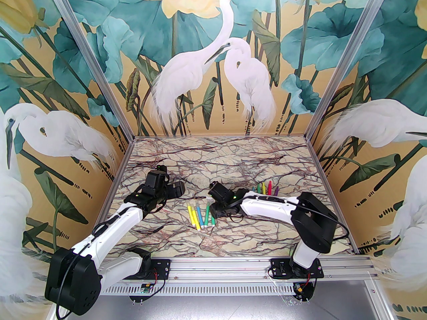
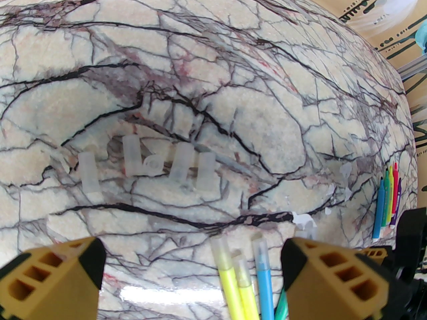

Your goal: Open the pen caps

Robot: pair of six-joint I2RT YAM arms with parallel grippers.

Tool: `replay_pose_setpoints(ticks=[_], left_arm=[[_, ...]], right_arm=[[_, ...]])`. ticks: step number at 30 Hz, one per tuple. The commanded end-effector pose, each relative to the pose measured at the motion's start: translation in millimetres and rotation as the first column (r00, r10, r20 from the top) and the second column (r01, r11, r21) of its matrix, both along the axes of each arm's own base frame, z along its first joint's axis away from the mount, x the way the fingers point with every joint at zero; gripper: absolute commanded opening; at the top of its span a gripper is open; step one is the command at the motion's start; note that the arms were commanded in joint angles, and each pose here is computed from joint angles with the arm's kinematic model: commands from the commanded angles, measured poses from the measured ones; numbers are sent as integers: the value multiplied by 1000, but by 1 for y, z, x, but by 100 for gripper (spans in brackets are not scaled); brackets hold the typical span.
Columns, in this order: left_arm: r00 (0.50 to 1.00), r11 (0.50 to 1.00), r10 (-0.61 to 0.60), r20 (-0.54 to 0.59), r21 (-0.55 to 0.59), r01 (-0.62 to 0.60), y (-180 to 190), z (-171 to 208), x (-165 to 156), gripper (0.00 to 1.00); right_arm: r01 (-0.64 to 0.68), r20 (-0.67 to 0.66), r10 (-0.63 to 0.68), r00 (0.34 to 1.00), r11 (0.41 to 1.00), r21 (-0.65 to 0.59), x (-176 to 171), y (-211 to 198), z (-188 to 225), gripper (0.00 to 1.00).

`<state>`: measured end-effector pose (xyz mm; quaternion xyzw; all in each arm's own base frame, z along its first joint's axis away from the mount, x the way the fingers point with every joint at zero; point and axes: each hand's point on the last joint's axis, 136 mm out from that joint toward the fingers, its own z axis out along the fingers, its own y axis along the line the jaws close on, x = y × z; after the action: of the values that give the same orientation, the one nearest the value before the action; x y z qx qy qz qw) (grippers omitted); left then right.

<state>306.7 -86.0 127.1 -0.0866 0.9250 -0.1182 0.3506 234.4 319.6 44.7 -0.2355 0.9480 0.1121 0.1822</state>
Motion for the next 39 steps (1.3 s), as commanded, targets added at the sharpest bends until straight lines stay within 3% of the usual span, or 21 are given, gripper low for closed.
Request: replay_pose_setpoints(ticks=[1,22,39], left_arm=[[998,999,40,38,5,-40,9,7,1,92],[997,999,52,52,11,-53,14,8,-1,93],[997,999,47,55,-6,-47,11,10,0,94]], right_arm=[[4,-19,-4,1000,1000,22,-1,13,-1,53],[8,-57,-11,998,998,-57,-11,18,-31,46],[58,-20,-63,998,981,-188,-3,-2,-42,29]])
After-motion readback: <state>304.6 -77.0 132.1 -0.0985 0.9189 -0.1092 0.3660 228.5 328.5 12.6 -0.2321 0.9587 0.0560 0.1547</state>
